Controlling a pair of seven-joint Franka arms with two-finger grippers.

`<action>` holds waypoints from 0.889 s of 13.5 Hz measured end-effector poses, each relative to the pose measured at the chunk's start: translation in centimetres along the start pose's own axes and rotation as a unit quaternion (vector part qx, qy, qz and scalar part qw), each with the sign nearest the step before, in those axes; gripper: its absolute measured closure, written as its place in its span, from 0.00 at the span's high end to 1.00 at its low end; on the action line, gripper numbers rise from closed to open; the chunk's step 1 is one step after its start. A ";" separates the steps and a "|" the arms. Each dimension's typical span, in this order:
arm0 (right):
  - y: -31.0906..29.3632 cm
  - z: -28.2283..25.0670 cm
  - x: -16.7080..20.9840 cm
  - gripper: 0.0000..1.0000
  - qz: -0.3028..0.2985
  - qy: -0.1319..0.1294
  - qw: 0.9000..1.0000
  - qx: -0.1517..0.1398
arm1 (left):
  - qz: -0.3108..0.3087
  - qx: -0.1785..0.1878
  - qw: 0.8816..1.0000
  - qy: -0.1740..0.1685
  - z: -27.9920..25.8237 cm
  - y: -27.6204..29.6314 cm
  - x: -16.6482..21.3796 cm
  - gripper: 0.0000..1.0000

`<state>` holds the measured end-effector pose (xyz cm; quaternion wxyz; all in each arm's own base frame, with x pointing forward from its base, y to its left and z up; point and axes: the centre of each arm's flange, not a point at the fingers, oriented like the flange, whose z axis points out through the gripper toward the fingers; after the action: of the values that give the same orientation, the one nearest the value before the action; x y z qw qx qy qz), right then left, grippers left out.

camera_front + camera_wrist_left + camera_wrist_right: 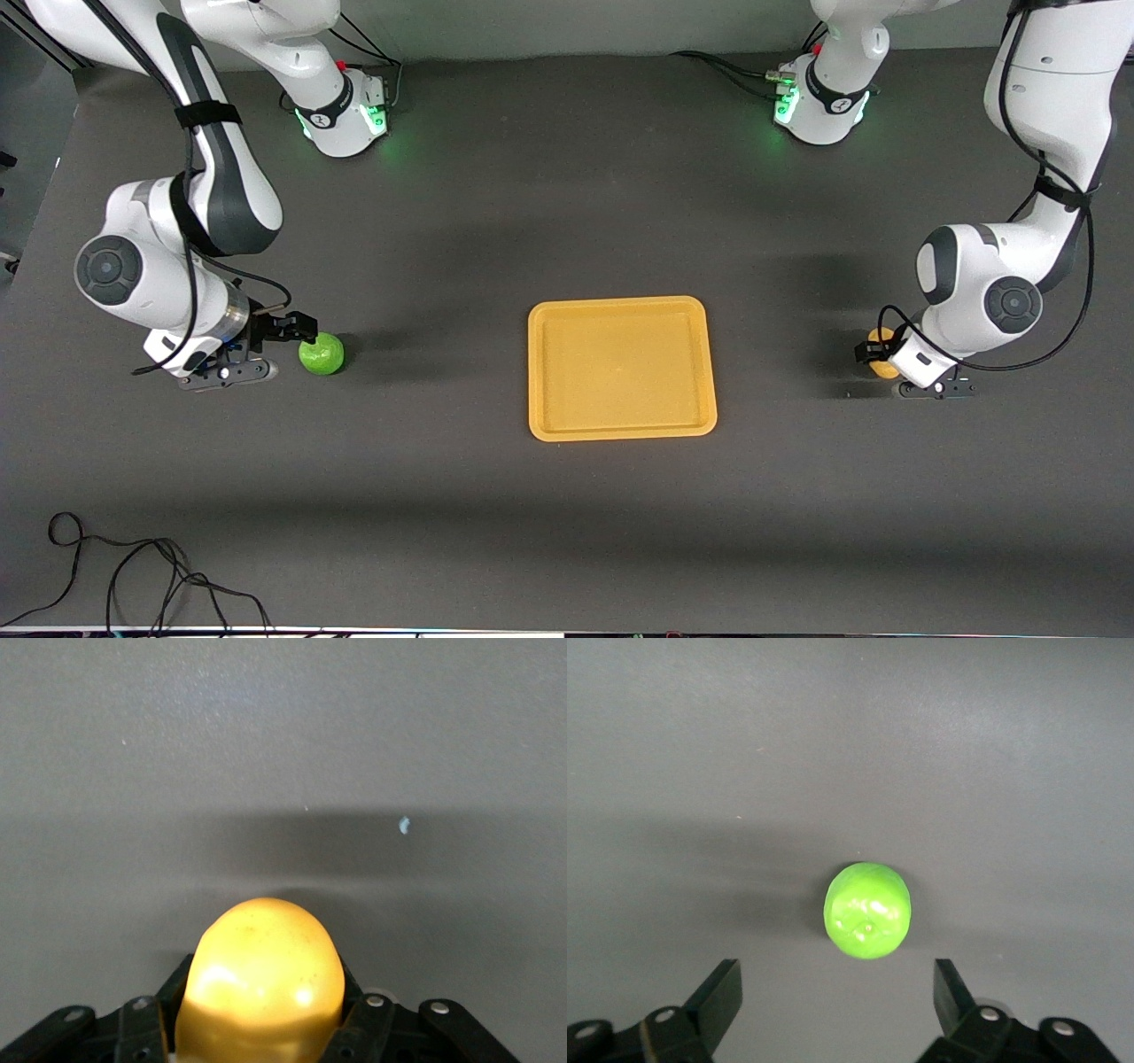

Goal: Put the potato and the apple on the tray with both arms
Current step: 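Lower the left gripper onto the potato while the right gripper reaches the apple, then carry the potato onto the tray while the right gripper grasps the apple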

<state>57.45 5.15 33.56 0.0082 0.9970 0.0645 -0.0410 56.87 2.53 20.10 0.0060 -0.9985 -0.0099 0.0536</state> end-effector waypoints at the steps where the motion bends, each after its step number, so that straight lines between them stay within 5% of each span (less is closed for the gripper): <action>1: 0.0 0.9 0.0 0.97 0.000 0.000 1.000 0.000 | 0.007 0.001 1.000 -0.008 -1.7 0.8 0.2 0.62; 8: 0.5 7.1 -0.5 1.00 0.005 0.004 1.000 0.000 | 0.030 0.028 0.999 0.014 -20.3 17.5 -1.5 0.62; 12: 0.4 12.0 -1.7 1.00 0.007 -0.001 1.000 0.000 | 0.004 0.014 1.000 0.023 -21.4 29.4 -4.1 0.62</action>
<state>54.82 4.30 21.80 0.0084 0.9975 0.0572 -0.0415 55.64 -27.21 41.47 0.0200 -0.9993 -0.0047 0.0308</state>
